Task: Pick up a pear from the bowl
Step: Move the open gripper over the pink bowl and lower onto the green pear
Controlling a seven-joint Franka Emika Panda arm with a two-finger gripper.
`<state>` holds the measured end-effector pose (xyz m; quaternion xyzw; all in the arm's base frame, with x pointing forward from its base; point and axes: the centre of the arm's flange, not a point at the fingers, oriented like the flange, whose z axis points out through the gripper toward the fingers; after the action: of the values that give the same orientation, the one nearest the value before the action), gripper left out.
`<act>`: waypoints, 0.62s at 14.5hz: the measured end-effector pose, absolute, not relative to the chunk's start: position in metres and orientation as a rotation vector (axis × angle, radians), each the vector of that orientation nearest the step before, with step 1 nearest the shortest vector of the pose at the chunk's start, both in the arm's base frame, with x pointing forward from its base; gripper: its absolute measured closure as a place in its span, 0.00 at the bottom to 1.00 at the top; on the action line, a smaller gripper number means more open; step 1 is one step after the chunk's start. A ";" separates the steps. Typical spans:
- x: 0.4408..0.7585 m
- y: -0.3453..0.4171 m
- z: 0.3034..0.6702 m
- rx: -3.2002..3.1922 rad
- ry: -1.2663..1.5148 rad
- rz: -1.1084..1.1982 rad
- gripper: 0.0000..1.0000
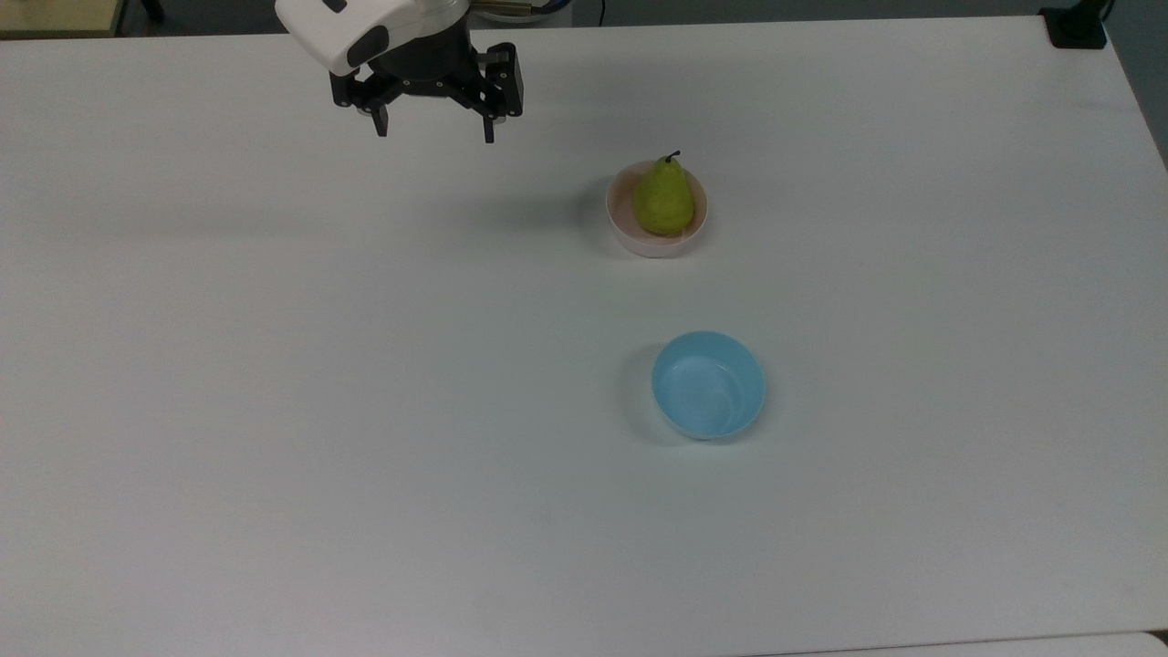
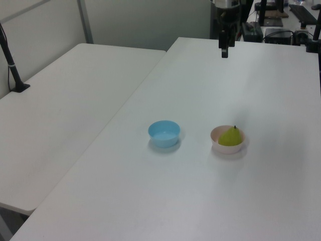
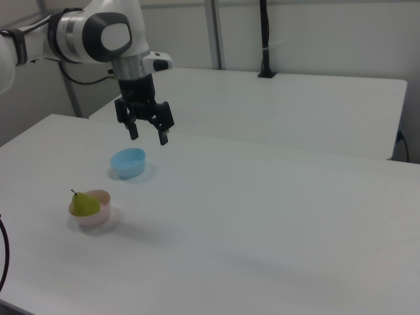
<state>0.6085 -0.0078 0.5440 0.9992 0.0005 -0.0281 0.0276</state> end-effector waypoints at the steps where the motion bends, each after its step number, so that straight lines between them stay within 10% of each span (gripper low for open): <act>1: 0.608 -0.008 0.544 3.085 0.001 -0.086 0.00; 9: 0.608 -0.020 0.545 3.084 -0.034 -0.084 0.00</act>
<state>0.6078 -0.0201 0.5455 0.9992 -0.0109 -0.0271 0.0281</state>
